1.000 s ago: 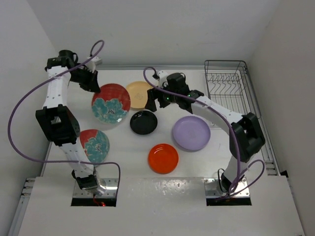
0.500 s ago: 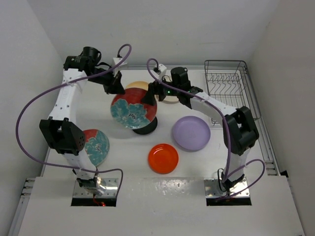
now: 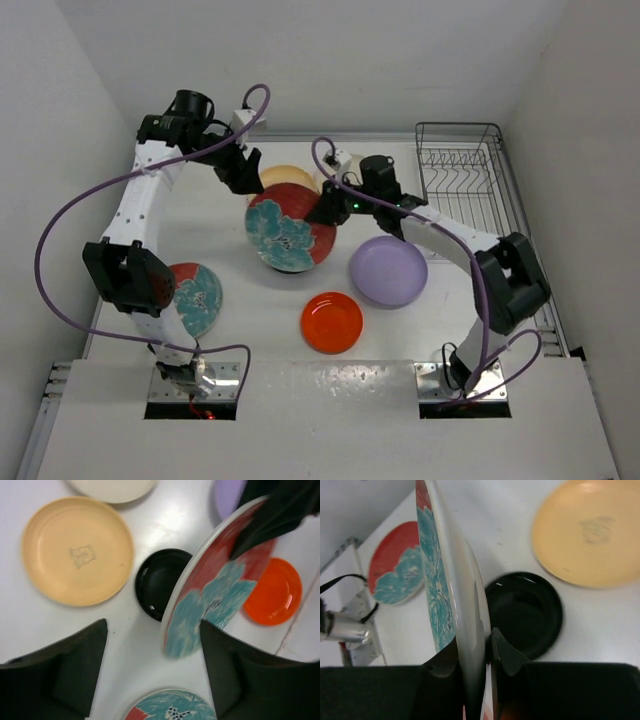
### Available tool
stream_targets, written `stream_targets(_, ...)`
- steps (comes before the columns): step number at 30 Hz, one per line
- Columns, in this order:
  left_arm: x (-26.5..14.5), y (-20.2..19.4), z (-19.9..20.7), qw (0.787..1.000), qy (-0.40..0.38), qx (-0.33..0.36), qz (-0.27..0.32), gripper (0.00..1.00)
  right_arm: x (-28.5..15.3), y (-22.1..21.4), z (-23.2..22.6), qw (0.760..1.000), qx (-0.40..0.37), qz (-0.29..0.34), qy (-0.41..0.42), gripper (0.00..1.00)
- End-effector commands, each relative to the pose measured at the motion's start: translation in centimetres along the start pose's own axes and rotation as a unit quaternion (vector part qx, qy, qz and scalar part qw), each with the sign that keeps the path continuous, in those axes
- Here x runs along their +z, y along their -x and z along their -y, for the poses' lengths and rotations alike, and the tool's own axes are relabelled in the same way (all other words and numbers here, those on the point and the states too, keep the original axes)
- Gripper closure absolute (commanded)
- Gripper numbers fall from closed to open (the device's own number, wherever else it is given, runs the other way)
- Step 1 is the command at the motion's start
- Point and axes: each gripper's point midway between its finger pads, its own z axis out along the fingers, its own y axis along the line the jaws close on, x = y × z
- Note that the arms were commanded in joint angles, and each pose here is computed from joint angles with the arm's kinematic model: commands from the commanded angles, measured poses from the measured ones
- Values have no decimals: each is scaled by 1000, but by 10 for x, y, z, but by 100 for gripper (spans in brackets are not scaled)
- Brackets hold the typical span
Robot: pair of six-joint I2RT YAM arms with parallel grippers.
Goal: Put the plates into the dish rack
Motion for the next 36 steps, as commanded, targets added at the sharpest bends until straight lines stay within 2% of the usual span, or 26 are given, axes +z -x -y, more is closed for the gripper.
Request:
stream_targets(1,-34,26,-37,991,126,-29,33,17,-54,85,17,990,-46,105,-82,100)
stream_targets(2,-42,29,-46,987,150,-38,38,1,-74,103,20,985,-55,125,-108,100)
stream_targets(4,-56,31,-69,974,216,-55,40,0,-100,121,37,975,-63,133,-165,100)
stream_targets(5,-67,27,-85,964,253,-75,41,0,-134,141,53,960,-62,157,-224,100)
stream_targets(8,-90,20,-106,948,299,-100,48,0,-177,166,70,935,-81,180,-296,100)
stream_targets(9,-93,17,-110,942,315,-103,41,0,-212,180,88,911,-86,199,-352,100)
stream_targets(10,-99,12,-115,937,331,-108,35,0,-229,188,91,899,-90,206,-376,100)
stream_targets(11,-99,5,-118,934,337,-113,25,0,-258,195,107,873,-99,213,-428,100)
stream_targets(13,-93,-12,-122,933,342,-113,-2,0,-313,204,134,819,-94,237,-514,100)
stream_targets(14,-91,-19,-123,933,342,-108,-15,0,-328,205,140,804,-103,236,-536,100)
stream_targets(16,-83,-34,-121,937,330,-105,-39,0,-377,203,165,756,-95,244,-600,100)
stream_targets(18,-72,-57,-112,944,305,-102,-72,0,-410,203,182,723,-113,244,-637,100)
stream_targets(22,-57,-98,-106,942,282,-122,-133,0,-430,196,214,691,-162,206,-674,100)
stream_targets(24,-53,-111,-104,941,276,-134,-145,0,-439,198,231,662,-202,205,-692,100)
stream_targets(27,-51,-113,-105,943,267,-144,-139,0,-450,203,247,637,-213,211,-710,100)
stream_targets(29,-49,-115,-106,944,260,-150,-136,0,-451,207,264,631,-210,215,-715,100)
stream_targets(33,-42,-123,-107,944,252,-152,-147,0,-439,201,295,644,-217,186,-710,100)
stream_targets(36,-42,-133,-108,942,249,-157,-160,0,-436,197,306,637,-239,161,-715,100)
